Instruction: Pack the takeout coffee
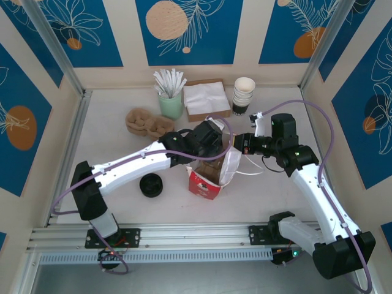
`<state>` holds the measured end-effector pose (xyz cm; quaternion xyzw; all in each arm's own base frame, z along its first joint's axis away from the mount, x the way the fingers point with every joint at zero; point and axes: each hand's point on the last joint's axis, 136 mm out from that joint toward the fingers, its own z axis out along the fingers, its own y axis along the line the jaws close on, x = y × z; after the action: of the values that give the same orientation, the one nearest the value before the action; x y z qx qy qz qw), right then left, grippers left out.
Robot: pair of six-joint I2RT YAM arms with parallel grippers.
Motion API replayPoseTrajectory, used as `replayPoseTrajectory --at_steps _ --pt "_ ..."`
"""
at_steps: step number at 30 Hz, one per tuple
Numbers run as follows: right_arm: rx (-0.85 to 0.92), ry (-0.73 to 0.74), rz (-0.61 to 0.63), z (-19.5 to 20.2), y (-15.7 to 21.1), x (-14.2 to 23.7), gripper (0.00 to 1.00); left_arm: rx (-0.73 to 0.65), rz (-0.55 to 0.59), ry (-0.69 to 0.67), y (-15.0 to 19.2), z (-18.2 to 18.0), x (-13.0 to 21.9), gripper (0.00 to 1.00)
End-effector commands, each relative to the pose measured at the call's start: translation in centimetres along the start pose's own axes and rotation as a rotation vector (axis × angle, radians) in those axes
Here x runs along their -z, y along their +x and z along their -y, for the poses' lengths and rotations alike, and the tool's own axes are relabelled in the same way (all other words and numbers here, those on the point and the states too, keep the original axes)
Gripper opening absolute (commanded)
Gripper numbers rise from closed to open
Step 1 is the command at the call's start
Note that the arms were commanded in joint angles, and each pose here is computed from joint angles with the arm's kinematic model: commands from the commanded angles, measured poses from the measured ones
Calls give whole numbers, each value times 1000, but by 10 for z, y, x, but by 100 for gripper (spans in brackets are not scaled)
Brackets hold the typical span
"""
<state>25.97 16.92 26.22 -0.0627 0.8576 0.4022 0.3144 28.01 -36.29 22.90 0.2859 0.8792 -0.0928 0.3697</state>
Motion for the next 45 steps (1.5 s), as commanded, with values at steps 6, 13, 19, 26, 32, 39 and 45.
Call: replayPoseTrajectory --at_steps 6,13,19,26,32,39,45 --pt "9 -30 2 -6 -3 -2 0 8 17 8 -3 2 -5 54" --pt "0 -27 10 -4 -3 -2 0 14 2 25 1 6 -10 54" --pt "-1 -25 12 -3 -5 -3 0 13 -11 34 4 8 -12 54" --pt "3 -24 16 -2 -6 -5 0 24 -26 55 7 12 -14 54" --pt "11 -25 20 -1 -8 -6 0 37 -35 91 9 18 -13 54" --pt "13 -36 22 -1 -10 -10 0 36 -38 95 10 21 -19 54" --pt "8 -40 18 1 -10 -13 0 30 -46 91 12 22 -26 54"
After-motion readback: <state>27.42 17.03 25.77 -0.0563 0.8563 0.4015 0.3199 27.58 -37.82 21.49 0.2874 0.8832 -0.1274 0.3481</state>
